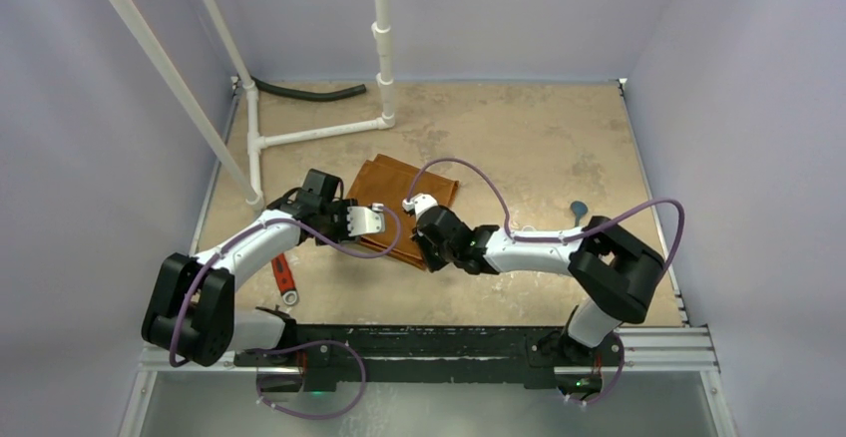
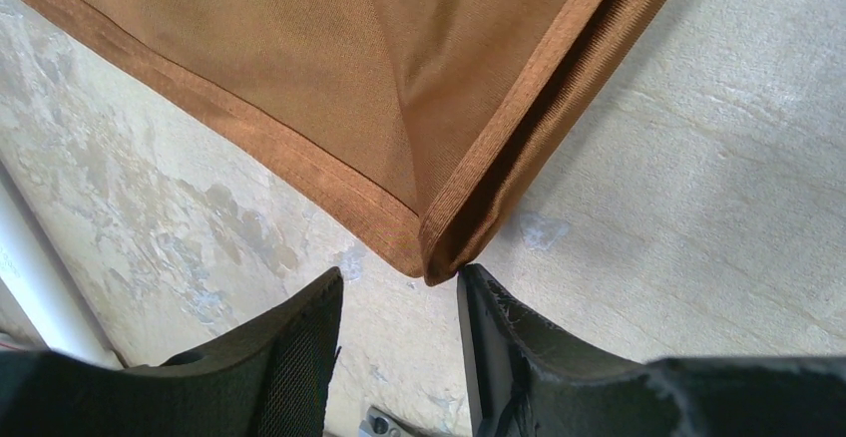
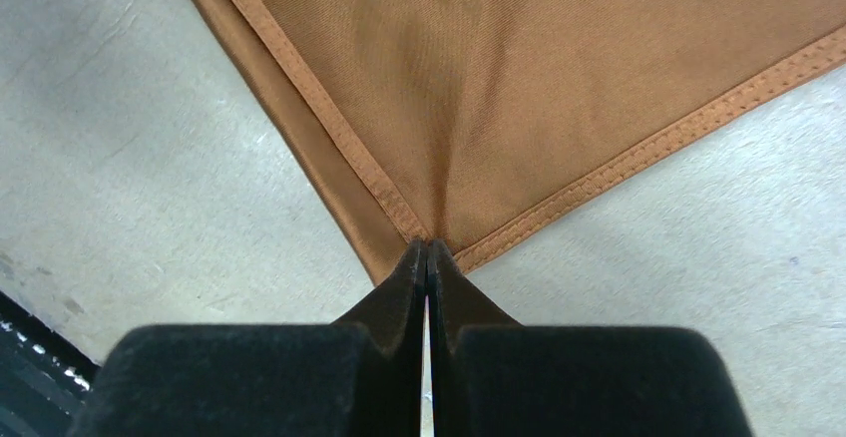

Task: Fold the napkin into a case and place the utensils inside
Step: Smooth out the top corner of the smaller-rectangle-folded napkin at the center of the board.

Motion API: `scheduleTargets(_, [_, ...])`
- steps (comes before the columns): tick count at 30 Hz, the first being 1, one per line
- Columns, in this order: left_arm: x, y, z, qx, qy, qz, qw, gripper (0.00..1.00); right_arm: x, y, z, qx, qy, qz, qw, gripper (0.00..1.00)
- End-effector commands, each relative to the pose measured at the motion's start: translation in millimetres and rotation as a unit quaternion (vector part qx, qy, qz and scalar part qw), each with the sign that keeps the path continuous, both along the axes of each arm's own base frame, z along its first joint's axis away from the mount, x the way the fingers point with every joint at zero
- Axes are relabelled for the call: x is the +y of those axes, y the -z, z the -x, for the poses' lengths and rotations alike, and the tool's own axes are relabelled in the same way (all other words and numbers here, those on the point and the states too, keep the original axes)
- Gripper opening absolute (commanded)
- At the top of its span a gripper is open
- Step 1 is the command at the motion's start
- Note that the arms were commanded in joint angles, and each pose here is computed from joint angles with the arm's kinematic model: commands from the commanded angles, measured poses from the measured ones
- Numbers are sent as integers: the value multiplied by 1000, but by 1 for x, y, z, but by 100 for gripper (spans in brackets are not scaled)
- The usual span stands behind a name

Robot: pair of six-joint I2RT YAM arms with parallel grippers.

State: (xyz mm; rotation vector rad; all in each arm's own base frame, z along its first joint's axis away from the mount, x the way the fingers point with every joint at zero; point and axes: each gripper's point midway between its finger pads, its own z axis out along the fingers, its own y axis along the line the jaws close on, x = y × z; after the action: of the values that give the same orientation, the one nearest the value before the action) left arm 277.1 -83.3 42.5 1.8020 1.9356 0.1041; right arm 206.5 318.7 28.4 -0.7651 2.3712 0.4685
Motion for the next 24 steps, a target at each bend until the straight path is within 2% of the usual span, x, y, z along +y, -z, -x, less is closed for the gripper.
scheduleTargets(1, [-3,-6,-1,-14,2,6,1000,46,11,-9,13,9,-1,-35,999,0])
scheduleTargets(4, [-2,-6,-2,-15,0,2,1000,49,13,-6,19,15,-3,-38,999,0])
scheduleTargets(13, [-1,-12,-1,-24,3,-1,1000,66,22,-5,21,21,-3,-43,999,0])
scheduleTargets(16, [-1,-19,3,-23,17,-1,1000,69,22,-5,18,16,0,-38,999,0])
scheduleTargets(21, [-7,-29,12,-17,52,9,998,69,26,-5,15,14,-3,-36,999,0])
scheduleTargets(24, [-21,-36,18,2,75,39,996,55,29,-6,15,15,-6,-38,999,0])
